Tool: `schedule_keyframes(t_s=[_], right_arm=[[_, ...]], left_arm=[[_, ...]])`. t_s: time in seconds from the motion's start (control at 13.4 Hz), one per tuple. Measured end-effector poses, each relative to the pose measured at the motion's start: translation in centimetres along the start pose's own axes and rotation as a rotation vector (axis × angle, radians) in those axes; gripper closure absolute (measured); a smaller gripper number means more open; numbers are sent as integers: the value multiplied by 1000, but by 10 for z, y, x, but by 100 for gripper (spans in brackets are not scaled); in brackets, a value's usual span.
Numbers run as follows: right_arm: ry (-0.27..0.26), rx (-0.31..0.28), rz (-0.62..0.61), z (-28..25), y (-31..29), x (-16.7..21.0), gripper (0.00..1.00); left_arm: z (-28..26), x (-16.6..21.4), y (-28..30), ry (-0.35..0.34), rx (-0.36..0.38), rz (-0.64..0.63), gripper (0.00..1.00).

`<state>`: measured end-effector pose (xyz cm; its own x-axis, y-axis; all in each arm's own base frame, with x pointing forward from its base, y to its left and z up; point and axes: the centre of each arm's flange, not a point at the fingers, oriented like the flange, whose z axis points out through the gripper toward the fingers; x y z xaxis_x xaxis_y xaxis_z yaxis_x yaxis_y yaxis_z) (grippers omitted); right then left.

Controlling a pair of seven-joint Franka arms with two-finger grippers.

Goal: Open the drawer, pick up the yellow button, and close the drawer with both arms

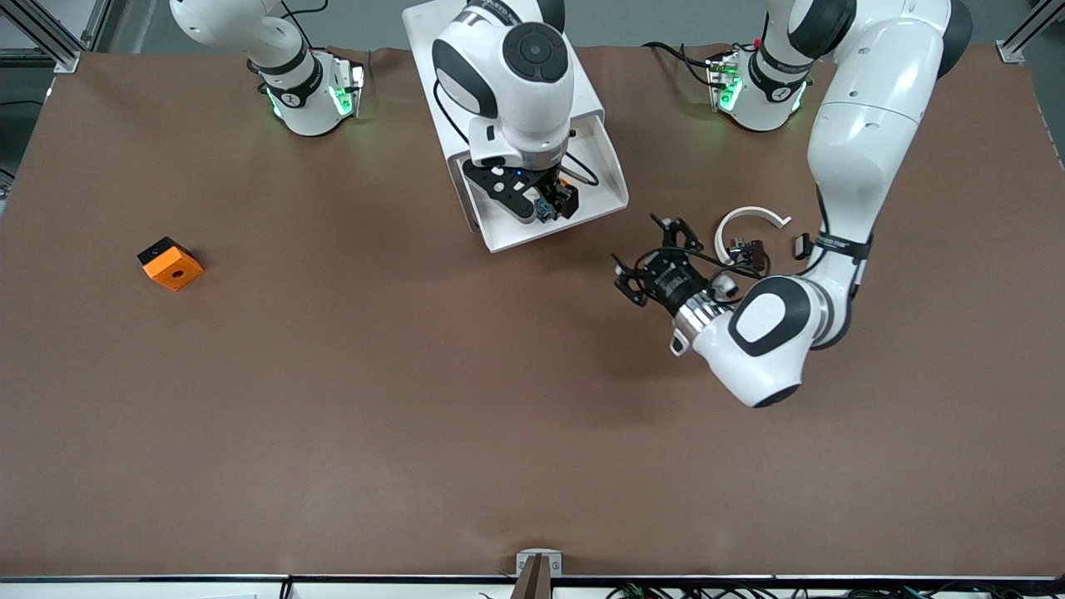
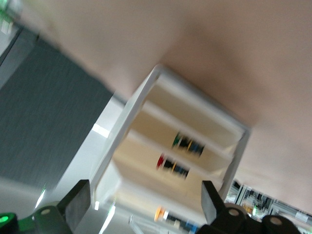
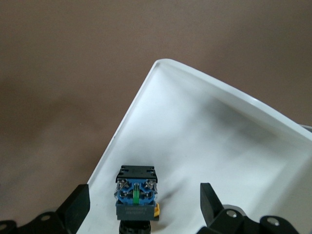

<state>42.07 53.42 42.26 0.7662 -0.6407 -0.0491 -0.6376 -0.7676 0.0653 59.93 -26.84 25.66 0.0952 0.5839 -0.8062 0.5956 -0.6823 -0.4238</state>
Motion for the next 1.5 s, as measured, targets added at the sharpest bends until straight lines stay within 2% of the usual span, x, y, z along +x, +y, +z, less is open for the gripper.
schedule_keyframes(t_s=[0.15, 0.45, 0.9, 1.05, 1.2, 1.35, 1.42, 1.5], right_arm=[[12, -6, -3, 7, -5, 1, 0], [18, -9, -5, 11, -8, 1, 0], [18, -7, -8, 10, -8, -1, 0], [21, -9, -14, 11, -8, -4, 0], [24, -12, -17, 13, -8, -6, 2], [27, -15, -20, 15, -9, -7, 8], [28, -16, -22, 16, -9, -8, 8], [28, -17, -24, 16, -9, -9, 14]], left_arm=[[-23, 23, 5, 169, -100, 125, 0], [-60, 47, 4, 373, -193, 284, 0], [-123, 16, -7, 735, -312, 419, 0], [-136, 10, -8, 810, -354, 434, 0], [-140, 10, -8, 855, -359, 439, 0], [-148, 3, -11, 903, -364, 451, 0], [-154, -9, -16, 922, -385, 463, 0], [-161, -23, -22, 939, -403, 474, 0]])
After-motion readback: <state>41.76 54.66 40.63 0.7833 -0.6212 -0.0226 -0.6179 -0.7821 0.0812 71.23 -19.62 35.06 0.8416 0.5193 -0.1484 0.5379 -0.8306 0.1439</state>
